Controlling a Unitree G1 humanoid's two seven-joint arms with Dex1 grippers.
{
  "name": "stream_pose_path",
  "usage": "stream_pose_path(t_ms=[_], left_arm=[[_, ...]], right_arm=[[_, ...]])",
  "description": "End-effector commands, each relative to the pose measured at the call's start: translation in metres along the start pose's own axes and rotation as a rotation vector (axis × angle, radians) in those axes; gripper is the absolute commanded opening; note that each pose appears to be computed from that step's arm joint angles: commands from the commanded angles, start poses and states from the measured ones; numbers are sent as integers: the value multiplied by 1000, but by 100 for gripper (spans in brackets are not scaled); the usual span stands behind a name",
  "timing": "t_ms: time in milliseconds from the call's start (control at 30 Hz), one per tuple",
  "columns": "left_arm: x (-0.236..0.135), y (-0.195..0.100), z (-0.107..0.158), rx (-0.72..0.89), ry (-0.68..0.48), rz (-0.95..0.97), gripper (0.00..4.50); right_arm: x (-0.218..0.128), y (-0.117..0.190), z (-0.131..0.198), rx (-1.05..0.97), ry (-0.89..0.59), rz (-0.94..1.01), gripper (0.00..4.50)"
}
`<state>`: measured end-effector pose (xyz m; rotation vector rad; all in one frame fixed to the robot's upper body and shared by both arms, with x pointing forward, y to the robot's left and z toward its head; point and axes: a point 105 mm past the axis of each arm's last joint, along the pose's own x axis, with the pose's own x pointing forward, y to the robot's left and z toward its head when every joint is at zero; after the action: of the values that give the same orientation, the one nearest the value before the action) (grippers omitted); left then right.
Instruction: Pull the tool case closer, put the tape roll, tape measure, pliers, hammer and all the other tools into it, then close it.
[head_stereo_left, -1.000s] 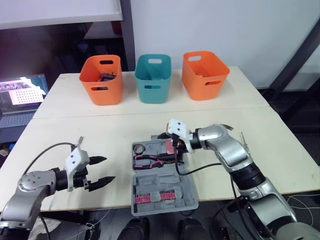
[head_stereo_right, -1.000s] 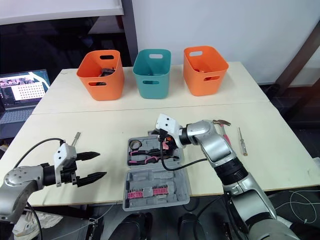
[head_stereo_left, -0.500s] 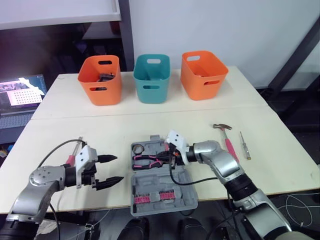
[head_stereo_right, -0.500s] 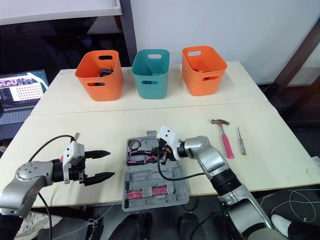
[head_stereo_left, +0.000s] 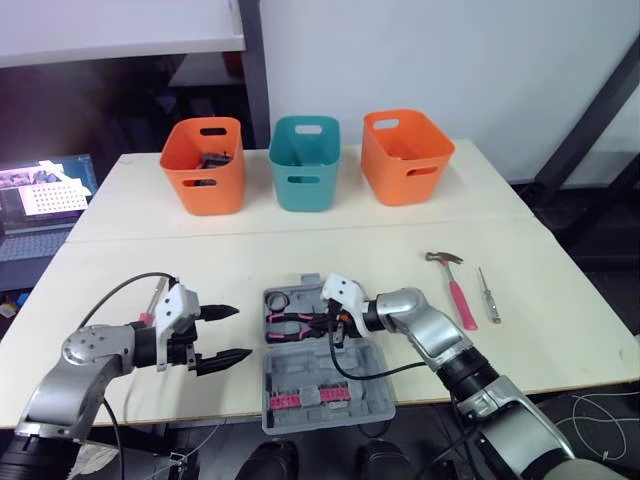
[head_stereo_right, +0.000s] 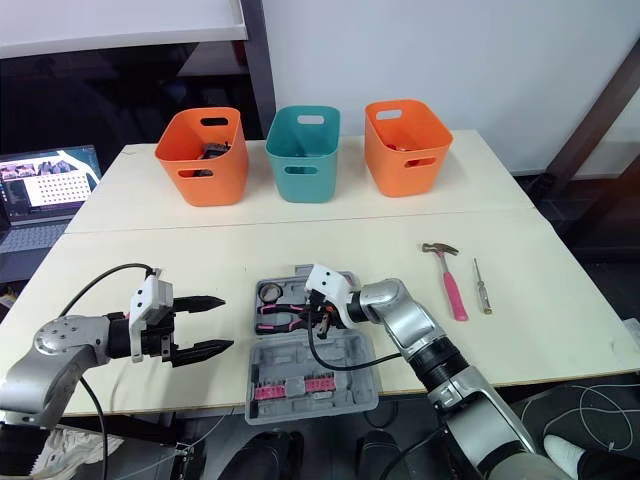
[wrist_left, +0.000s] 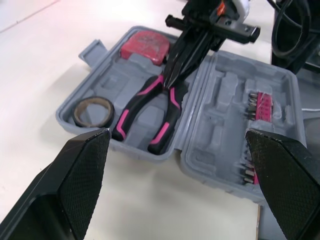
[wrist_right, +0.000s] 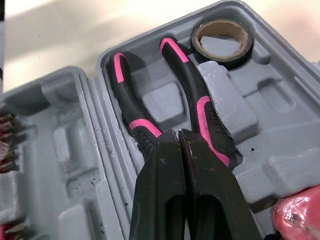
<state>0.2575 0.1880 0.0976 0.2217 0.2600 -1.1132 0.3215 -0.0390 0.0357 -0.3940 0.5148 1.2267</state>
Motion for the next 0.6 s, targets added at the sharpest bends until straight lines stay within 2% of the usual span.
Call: stream_pose_path(t_ms=[33, 233, 400, 500, 600], left_arm=[[1, -1, 10, 22, -23, -10, 450], [3, -1, 12, 27, -17, -16, 450], [5, 0, 14, 32, -18, -20, 450], [7, 1, 15, 37, -19, -18, 450], [7, 0, 17, 39, -21, -18, 450]], right_arm=[[6, 14, -75, 129, 255, 19, 10], [5, 11, -77, 96, 287, 9, 10], [5, 17, -99, 41, 378, 12, 10], [8, 17, -103, 58, 352, -5, 10], [11, 11, -72, 45, 190, -28, 10]])
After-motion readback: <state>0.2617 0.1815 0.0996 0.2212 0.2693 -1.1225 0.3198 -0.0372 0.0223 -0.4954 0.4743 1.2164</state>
